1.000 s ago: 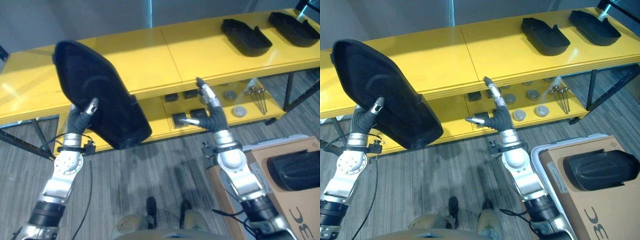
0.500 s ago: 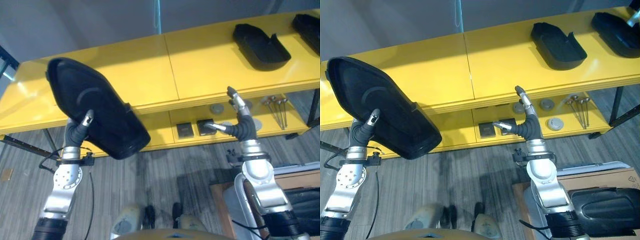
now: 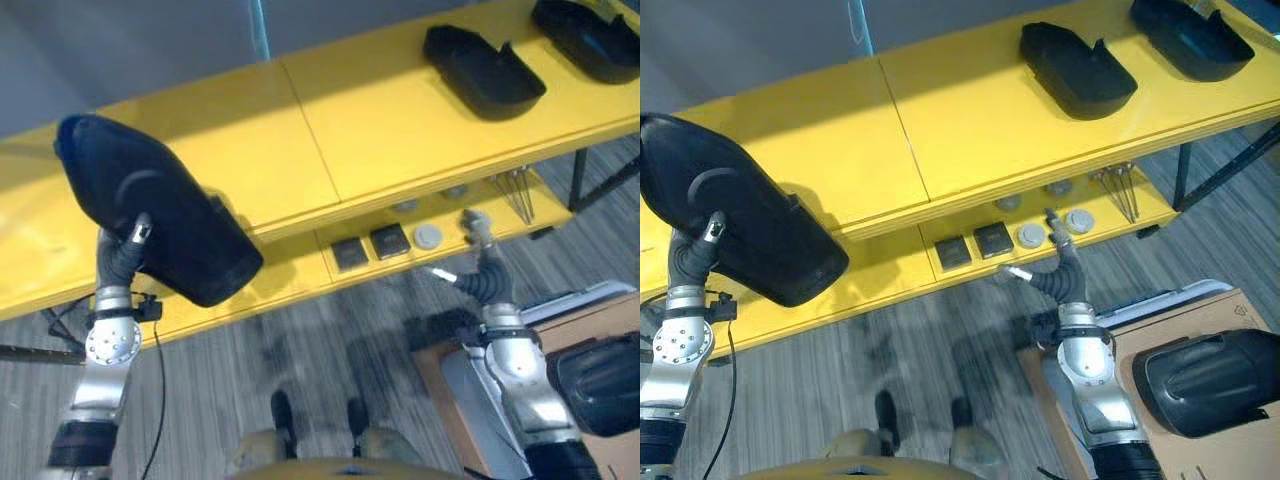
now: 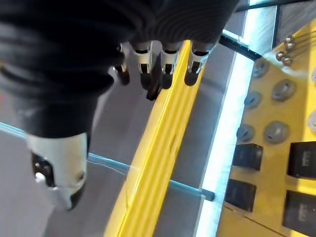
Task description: Move parts from the plastic box to the shelf.
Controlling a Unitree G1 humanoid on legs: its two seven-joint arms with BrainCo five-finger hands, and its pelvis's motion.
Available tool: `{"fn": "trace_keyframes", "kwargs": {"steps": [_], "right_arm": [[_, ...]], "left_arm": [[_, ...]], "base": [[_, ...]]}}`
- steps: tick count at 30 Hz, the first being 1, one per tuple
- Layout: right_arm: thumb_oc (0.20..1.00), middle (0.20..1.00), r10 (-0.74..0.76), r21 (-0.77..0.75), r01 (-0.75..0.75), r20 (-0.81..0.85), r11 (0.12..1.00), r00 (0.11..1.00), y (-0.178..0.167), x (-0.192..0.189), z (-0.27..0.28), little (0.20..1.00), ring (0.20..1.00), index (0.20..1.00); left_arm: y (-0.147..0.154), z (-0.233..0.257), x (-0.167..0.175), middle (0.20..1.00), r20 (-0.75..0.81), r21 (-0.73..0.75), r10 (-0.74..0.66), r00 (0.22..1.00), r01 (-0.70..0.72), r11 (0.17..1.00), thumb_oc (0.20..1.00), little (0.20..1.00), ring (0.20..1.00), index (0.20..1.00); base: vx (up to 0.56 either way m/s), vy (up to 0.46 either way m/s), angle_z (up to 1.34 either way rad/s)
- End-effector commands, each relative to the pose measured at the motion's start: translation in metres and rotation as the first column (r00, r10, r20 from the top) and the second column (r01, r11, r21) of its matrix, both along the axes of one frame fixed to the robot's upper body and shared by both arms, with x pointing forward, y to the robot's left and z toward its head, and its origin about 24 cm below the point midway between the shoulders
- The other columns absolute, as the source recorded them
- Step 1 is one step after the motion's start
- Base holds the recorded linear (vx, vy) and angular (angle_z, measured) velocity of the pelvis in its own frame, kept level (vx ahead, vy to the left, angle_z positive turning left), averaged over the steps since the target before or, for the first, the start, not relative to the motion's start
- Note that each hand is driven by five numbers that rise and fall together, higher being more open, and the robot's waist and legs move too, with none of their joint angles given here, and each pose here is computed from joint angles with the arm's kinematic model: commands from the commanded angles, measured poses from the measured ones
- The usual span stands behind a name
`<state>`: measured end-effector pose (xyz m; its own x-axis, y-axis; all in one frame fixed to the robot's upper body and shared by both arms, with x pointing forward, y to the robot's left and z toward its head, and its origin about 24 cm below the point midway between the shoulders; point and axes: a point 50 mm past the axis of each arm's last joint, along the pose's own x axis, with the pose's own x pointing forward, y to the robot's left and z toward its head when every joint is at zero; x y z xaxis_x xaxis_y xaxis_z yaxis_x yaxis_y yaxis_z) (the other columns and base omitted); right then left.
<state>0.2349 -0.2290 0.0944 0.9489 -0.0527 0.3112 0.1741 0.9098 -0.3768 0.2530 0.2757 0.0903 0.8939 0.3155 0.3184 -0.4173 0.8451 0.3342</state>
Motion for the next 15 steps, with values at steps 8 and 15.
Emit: {"fn": "trace_keyframes", "kwargs": {"steps": [8,15], "right_arm": [[1.000,1.000,0.304,-0.056,-0.301,0.050,0.952,0.951,0.040,0.011,0.022,1.000,1.000,1.000],[1.000,1.000,0.413,-0.084,-0.411,0.005,0.908,0.911,0.057,0.019,0.017,1.000,1.000,1.000]], "left_arm": [[0.072,0.108,0.061,0.200,0.224,-0.159,0.076,0.972,-0.041,0.986,0.200,0.200,0.200,0.200],[0.119,0.183,0.063,0.200,0.119,0.106,0.178,0.977,-0.191,0.976,0.200,0.200,0.200,0.200]], "base": [[-0.02,0.019,-0.14],[0.02,-0.028,-0.09]]}}
